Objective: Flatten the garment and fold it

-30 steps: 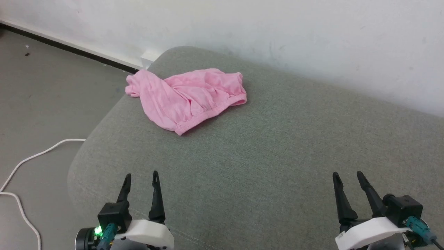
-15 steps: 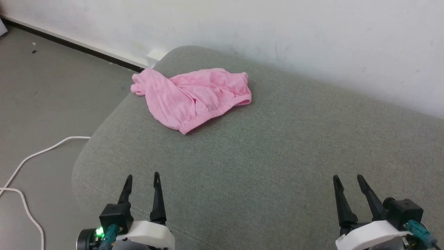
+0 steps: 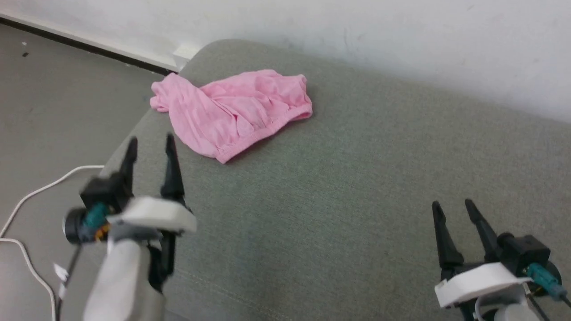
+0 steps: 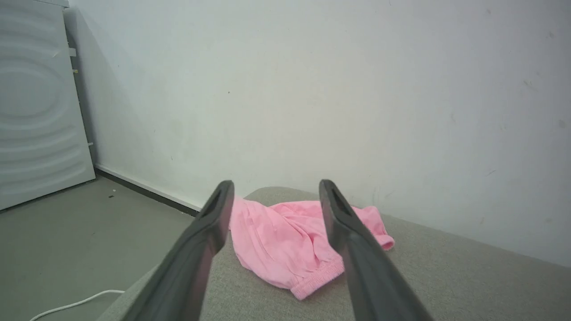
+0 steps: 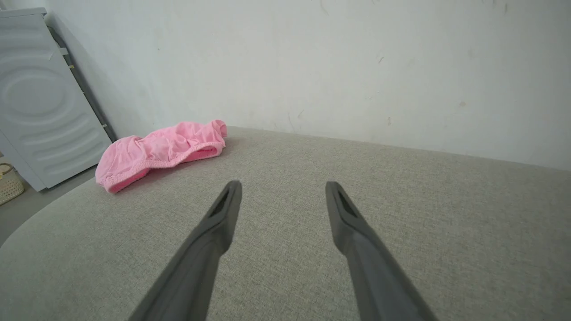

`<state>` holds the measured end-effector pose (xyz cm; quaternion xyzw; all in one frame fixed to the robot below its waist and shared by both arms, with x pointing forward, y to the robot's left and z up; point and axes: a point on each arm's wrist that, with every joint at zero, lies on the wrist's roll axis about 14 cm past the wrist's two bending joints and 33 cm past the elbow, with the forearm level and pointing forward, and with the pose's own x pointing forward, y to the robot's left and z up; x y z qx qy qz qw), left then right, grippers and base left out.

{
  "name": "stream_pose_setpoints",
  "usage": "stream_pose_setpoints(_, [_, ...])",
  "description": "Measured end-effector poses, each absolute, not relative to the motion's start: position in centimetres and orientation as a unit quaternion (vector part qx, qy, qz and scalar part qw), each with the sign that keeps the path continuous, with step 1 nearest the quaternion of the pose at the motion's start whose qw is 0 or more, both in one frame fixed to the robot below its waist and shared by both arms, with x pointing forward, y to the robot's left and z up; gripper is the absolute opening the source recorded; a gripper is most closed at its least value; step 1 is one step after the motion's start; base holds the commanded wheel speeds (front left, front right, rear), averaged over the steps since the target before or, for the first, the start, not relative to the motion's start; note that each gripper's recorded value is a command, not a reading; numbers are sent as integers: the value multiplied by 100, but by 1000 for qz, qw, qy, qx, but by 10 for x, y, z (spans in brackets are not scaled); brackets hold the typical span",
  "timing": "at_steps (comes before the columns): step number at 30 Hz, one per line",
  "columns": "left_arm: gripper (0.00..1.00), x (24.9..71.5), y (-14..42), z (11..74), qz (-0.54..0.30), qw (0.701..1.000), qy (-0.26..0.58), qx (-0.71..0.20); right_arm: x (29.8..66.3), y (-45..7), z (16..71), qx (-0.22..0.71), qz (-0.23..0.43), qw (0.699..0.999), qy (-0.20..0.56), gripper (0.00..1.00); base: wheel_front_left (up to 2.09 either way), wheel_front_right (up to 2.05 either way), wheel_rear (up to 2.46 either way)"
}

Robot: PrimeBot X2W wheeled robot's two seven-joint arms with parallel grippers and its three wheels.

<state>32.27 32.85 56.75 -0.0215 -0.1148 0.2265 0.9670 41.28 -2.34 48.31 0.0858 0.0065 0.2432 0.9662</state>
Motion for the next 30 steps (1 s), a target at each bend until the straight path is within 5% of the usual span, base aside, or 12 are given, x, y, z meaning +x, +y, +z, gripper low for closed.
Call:
stream_pose_setpoints(6, [100,388,347,577,203,976,-69,-40,441,-37,486,74,220,973,-7,100,0,0,0])
stream_pose_setpoints(15, [100,457,350,499,182,969,134,-97,464,-71,441,73,169,982,37,100,0,0,0])
stream_pose_setpoints(24, [100,469,331,403,180,925,311,-125,468,-96,391,72,137,984,91,100,0,0,0])
stream_pose_setpoints(30, [100,474,321,382,176,915,338,-134,470,-99,380,74,133,983,99,100,0,0,0])
